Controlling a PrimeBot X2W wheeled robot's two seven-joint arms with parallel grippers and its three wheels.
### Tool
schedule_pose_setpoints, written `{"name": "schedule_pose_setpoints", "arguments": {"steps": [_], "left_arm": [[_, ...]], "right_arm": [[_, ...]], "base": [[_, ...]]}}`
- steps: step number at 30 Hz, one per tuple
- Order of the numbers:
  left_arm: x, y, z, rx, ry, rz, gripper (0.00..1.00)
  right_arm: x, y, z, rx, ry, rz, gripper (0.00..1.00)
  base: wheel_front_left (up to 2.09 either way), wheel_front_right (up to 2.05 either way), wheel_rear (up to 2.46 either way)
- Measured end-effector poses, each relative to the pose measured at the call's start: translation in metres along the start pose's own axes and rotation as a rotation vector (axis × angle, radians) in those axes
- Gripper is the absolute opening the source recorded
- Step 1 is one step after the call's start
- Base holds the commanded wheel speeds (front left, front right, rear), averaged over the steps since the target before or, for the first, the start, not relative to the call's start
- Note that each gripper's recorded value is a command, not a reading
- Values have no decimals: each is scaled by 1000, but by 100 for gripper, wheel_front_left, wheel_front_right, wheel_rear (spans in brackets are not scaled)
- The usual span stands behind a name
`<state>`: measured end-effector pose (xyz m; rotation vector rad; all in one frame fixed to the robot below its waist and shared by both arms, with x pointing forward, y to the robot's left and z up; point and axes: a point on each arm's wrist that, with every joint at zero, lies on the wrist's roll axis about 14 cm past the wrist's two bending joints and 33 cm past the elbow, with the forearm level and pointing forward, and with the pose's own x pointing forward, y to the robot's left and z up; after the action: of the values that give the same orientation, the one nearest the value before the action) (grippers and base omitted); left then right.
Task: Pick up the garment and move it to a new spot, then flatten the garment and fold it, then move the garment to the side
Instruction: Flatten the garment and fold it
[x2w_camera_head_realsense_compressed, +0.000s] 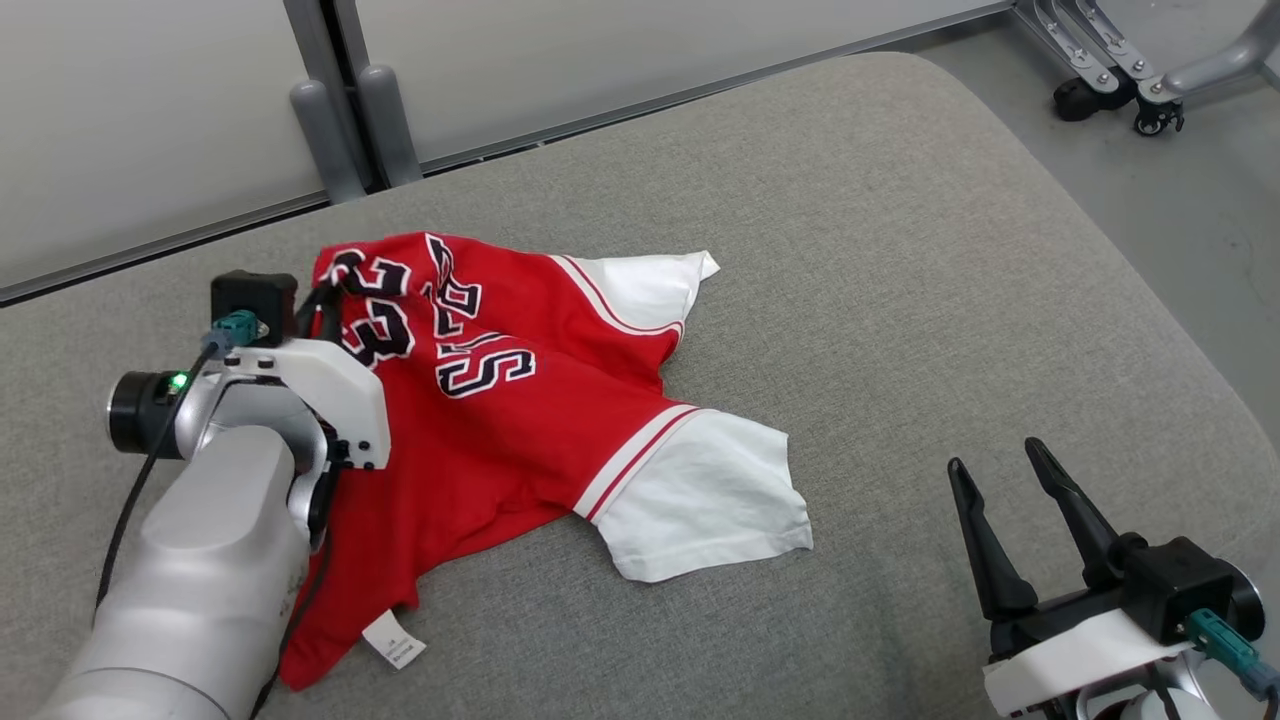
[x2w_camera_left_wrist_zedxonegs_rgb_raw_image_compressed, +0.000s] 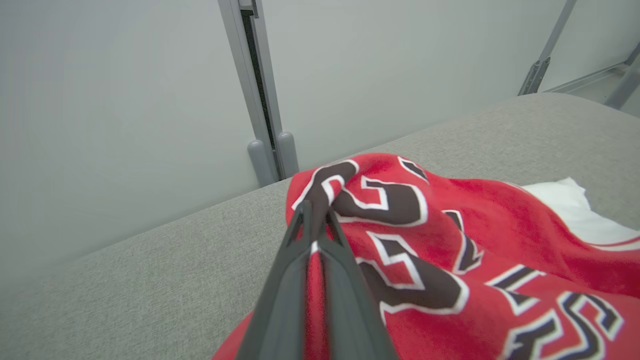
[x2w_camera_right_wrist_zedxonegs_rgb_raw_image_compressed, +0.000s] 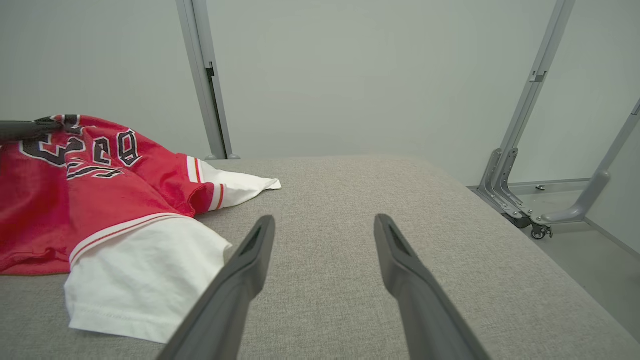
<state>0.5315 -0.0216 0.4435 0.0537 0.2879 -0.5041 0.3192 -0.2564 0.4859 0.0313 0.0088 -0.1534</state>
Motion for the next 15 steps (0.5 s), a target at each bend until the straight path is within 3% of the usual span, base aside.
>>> {"name": "schedule_pose_setpoints", "arguments": {"steps": [1,8,11,15], "left_arm": [[-2,-2,-5,-4,16,-5,100],[-17,4,21,-101,-113,52,100],[-42,11,35,-154,-217,88,100],[-82,19,22,-203,-263,150,100]], "right_arm": [[0,0,-1,1,2,1,100],[-5,-5,2,6,-13,-16,100],[-7,-8,8,-2,-33,-18,100],[-9,-8,11,-7,-47,-14,100]], "base": [[0,0,0],[0,0,0],[0,0,0],[0,0,0]]}}
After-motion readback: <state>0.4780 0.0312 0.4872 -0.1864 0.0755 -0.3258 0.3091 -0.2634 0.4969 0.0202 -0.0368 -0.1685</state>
